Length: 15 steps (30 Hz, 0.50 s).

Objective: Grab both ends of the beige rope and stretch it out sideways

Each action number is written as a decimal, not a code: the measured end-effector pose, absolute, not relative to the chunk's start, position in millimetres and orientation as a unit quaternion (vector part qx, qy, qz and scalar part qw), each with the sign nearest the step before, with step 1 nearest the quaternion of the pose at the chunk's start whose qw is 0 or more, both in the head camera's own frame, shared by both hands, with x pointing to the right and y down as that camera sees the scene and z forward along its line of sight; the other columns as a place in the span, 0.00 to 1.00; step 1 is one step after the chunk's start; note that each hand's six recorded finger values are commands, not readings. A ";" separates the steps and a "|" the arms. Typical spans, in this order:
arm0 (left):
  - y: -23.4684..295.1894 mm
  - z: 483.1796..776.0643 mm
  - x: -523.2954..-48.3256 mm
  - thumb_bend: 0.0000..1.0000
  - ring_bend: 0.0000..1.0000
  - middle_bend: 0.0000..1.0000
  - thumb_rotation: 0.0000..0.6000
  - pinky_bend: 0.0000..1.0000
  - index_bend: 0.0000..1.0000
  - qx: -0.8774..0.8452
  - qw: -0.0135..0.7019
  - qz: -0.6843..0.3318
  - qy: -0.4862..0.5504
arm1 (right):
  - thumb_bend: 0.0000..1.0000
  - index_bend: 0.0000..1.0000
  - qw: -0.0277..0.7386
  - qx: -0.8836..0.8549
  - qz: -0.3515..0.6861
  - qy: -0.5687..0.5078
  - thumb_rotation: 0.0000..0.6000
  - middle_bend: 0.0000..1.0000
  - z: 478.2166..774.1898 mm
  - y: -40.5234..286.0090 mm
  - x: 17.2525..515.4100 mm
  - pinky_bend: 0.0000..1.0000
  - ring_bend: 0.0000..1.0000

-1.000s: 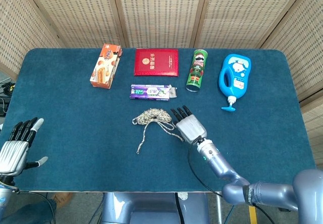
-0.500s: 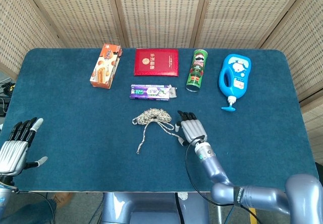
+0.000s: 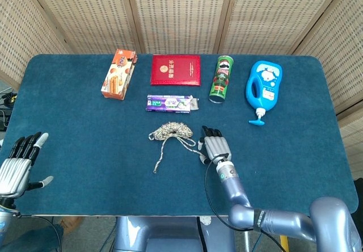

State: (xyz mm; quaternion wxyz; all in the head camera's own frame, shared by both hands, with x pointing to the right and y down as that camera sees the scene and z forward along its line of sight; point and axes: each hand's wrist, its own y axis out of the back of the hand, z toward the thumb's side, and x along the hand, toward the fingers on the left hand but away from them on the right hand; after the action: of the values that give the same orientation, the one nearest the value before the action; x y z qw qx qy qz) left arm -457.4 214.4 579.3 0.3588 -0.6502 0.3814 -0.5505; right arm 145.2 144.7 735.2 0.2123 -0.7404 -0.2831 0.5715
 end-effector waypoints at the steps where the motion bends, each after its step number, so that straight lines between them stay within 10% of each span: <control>1: 214.4 579.5 -457.4 0.00 0.00 0.00 1.00 0.00 0.00 -0.650 0.359 -0.551 0.381 | 0.34 0.48 0.212 -0.740 0.571 -0.284 1.00 0.00 735.5 144.9 144.8 0.00 0.00; 15: 214.7 581.0 -456.3 0.00 0.00 0.00 1.00 0.00 0.00 -0.651 0.359 -0.551 0.379 | 0.34 0.49 0.224 -0.734 0.576 -0.280 1.00 0.00 745.6 154.6 145.8 0.00 0.00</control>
State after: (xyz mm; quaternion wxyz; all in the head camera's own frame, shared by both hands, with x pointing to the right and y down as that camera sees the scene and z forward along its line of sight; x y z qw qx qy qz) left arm -456.3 214.7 581.0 0.3587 -0.6507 0.3792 -0.5515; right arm 145.8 154.6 745.6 0.2245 -0.7344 -0.2802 0.5760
